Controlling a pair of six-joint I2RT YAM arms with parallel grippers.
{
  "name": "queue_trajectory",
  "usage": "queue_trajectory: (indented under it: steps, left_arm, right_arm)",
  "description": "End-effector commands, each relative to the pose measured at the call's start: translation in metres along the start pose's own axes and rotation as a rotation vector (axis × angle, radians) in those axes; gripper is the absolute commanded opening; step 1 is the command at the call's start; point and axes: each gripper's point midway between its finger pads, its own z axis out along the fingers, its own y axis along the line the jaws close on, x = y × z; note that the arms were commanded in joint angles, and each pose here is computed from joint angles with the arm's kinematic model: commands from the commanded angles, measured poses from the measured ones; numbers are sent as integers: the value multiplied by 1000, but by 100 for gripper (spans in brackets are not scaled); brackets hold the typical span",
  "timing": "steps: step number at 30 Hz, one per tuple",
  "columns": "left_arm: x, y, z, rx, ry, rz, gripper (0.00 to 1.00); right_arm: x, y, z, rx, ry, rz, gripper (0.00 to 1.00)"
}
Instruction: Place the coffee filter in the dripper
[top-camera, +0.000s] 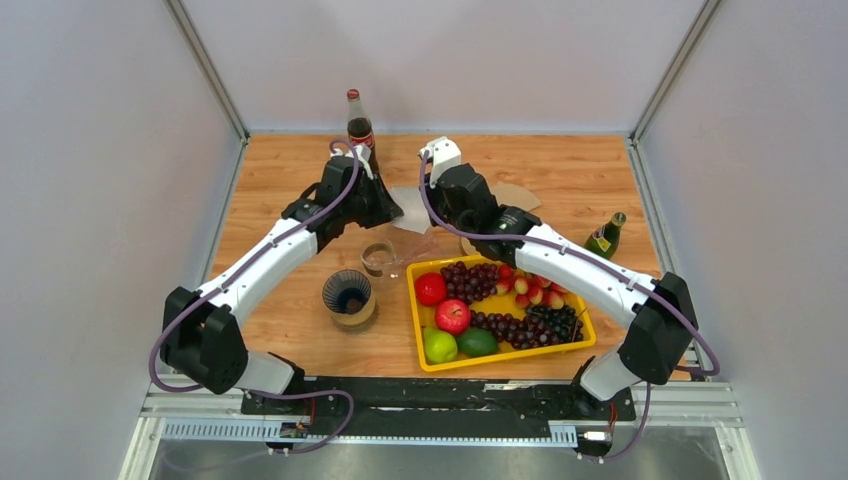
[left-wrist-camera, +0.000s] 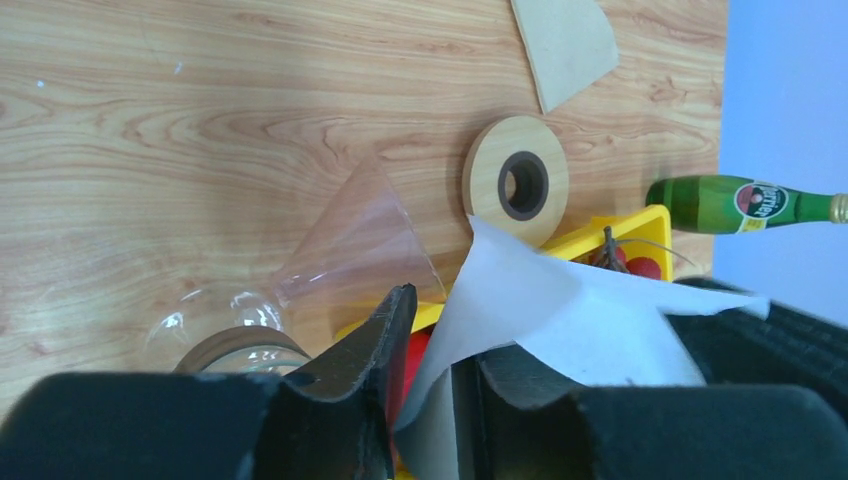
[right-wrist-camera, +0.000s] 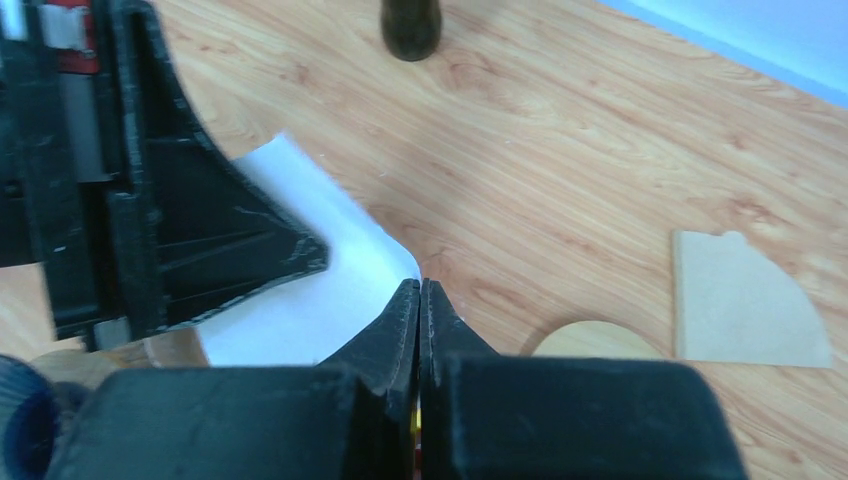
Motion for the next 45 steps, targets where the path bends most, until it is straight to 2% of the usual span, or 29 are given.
queue_trajectory:
  steps: [1,8,14,17,21,30,35,36,37,41,45]
  left_arm:
    - [-16,-12,-14,4,-39,22,28]
    - [-8,-9,-22,-2,6,74,18]
    - [-7,-5,-31,-35,18,107,12]
    - [-13,-7,-37,-37,-4,110,10]
    - [-19,-15,-42,-10,-20,117,8]
    - [-24,-17,-45,-24,-26,99,6]
    - [-26,-18,-50,-32,-26,95,6]
    - [-29,-20,-53,-32,-35,98,6]
    - [-28,-17,-54,-48,-32,100,6]
    - [-31,-17,-70,-69,-28,119,6]
    - [-19,-11,-93,-88,14,153,6]
  right_arm:
    - [-14,-30,-5,128,-45,-87,0]
    - [-15,-48,-5,220,-41,-159,0]
    - [-18,-44,-7,193,-49,-154,0]
    - [-22,-32,-11,118,-60,-145,2]
    - [-28,-1,-18,-62,-77,-138,17]
    - [-57,47,-43,-336,-161,-104,62]
    - [-71,49,-67,-375,-219,-55,89]
    - [-72,47,-71,-370,-233,-43,97]
    - [-73,44,-74,-359,-253,-31,99]
    - [-77,22,-83,-289,-305,28,100]
    - [-69,-14,-75,-200,-293,101,100]
